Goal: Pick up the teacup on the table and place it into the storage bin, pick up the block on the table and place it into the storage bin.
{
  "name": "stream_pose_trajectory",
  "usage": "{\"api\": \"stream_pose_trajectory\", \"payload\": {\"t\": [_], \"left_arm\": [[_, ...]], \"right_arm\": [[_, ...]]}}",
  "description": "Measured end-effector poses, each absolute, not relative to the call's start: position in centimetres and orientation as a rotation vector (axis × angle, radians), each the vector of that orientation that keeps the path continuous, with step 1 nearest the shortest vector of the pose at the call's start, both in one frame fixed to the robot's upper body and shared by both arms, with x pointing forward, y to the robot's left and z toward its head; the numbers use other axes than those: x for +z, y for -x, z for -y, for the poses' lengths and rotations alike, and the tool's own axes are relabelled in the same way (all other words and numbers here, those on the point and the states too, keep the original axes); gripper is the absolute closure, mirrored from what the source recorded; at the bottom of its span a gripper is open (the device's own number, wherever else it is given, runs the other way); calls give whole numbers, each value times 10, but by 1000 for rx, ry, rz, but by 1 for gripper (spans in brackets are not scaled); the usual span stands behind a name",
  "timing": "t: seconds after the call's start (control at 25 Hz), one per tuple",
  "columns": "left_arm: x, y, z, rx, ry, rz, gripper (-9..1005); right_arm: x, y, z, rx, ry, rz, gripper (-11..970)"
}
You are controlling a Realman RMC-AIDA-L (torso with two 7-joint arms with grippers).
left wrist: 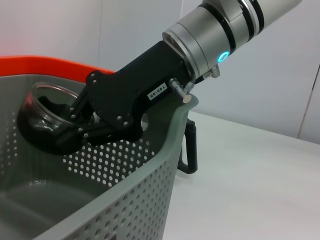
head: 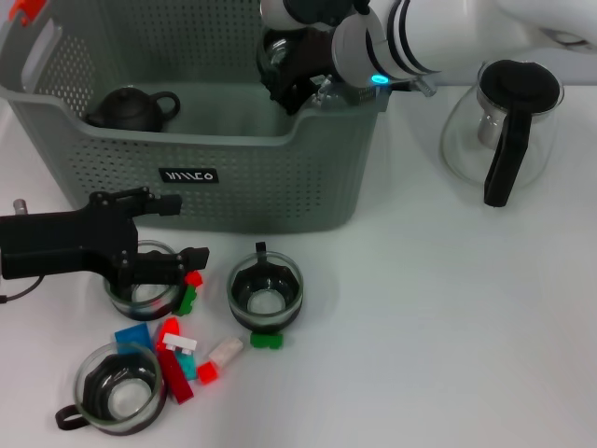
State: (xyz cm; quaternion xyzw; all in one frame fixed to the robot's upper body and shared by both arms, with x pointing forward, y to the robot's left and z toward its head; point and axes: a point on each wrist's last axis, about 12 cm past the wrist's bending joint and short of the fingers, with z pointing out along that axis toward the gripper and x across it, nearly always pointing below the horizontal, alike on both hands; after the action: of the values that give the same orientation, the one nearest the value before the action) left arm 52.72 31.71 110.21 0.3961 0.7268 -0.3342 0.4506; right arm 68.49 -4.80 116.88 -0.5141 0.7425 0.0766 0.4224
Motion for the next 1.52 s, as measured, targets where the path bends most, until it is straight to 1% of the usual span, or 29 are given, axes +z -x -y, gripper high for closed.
{"api": "stream_pose_trajectory", "payload": {"t": [0.32, 0.64, 0.72, 0.84, 0.96, 1.08, 1.2, 1.28, 1.36, 1.52], "left_arm": [[1102, -527, -318, -826, -974, -1798, 105], [1101, -525, -319, -827, -969, -1801, 105], [1101, -524, -320, -828, -968, -1802, 105], [1101, -524, -321, -830, -968, -1803, 105], [1101, -523, -321, -831, -968, -1803, 105], [1101, -523, -322, -830, -969, -1805, 105], [1101, -523, -322, -828, -972, -1809, 105], [1101, -523, -322, -827, -974, -1809, 105], [1101, -523, -323, -825, -974, -1809, 105], [1100, -523, -323, -816, -974, -1811, 105]], "right_arm": [[1172, -684, 48, 211, 1293, -1855, 751], [1182, -684, 47, 231, 1265, -1822, 562], [1190, -684, 47, 243, 1248, -1794, 515], [1213, -679, 46, 280, 1220, -1715, 406], [1238, -661, 51, 369, 1222, -1615, 298], [1251, -635, 64, 459, 1275, -1548, 278], [1256, -607, 83, 544, 1398, -1518, 264], [1252, -588, 94, 608, 1526, -1533, 264], [1246, -576, 104, 661, 1632, -1570, 264], [1234, -565, 114, 710, 1749, -1684, 263]]}}
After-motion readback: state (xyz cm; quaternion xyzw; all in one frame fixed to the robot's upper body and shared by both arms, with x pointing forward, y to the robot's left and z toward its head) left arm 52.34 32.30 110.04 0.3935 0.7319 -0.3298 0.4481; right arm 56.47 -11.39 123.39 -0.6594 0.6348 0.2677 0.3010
